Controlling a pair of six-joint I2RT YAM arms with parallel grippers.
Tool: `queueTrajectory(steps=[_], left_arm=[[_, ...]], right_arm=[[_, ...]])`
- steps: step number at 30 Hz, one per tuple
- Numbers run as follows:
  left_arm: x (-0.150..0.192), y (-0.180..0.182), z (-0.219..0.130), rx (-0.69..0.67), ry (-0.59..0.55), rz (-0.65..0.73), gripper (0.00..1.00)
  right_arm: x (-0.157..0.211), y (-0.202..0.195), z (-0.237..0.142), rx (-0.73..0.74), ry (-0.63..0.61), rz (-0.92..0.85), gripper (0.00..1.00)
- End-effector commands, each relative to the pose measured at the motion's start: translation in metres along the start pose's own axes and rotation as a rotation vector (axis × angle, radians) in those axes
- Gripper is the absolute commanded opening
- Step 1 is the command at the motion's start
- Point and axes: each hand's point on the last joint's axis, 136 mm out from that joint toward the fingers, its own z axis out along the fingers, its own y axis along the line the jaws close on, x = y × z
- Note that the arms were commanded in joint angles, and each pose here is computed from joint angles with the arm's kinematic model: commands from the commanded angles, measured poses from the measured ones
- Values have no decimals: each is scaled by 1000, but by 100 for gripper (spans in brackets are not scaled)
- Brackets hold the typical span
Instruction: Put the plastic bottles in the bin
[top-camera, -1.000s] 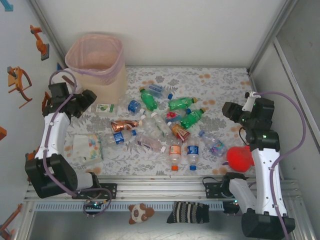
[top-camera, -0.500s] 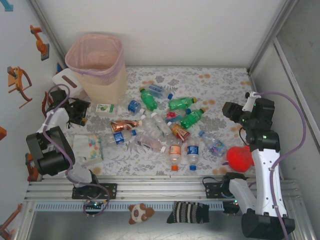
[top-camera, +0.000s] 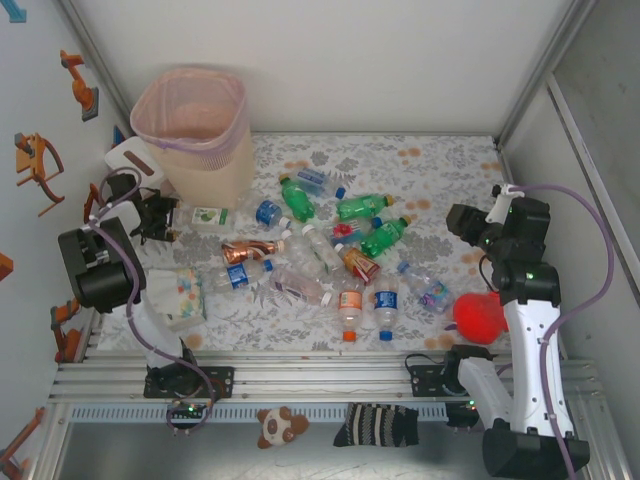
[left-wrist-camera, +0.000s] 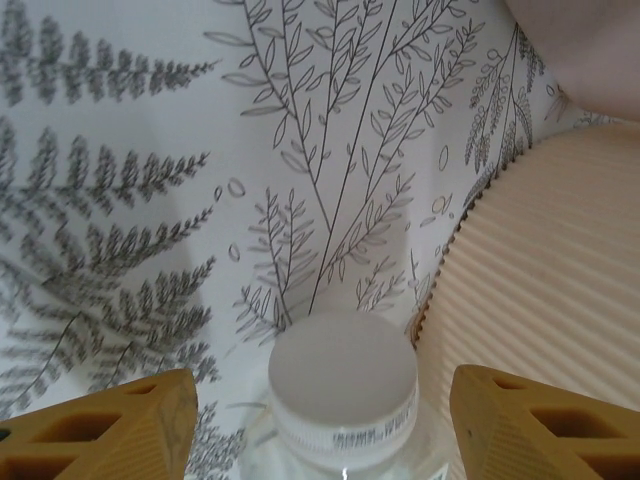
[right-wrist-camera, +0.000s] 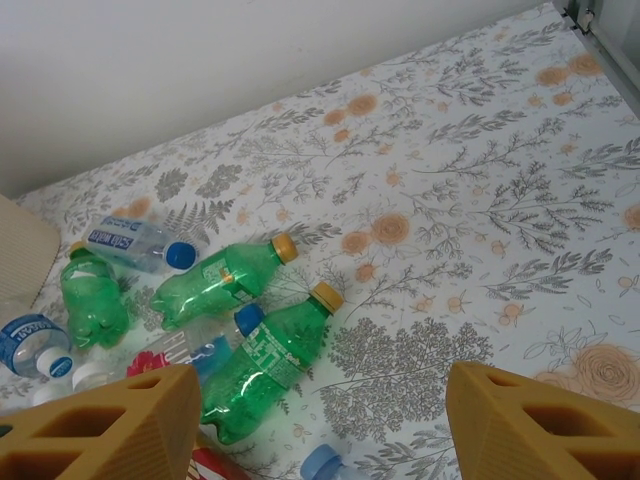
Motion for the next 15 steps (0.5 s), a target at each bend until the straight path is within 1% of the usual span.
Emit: queueTrajectory(steps=[1, 6, 15], left_arm=[[-5, -11, 6, 26, 10, -26, 65], [-5, -8, 14, 12, 28, -37, 63], [8, -3, 24, -5, 68, -17, 60]], right_arm=[[-14, 0, -10, 20, -51, -16, 65], [-17, -1, -14, 30, -65, -23, 65], [-14, -1, -16, 31, -63, -23, 65]])
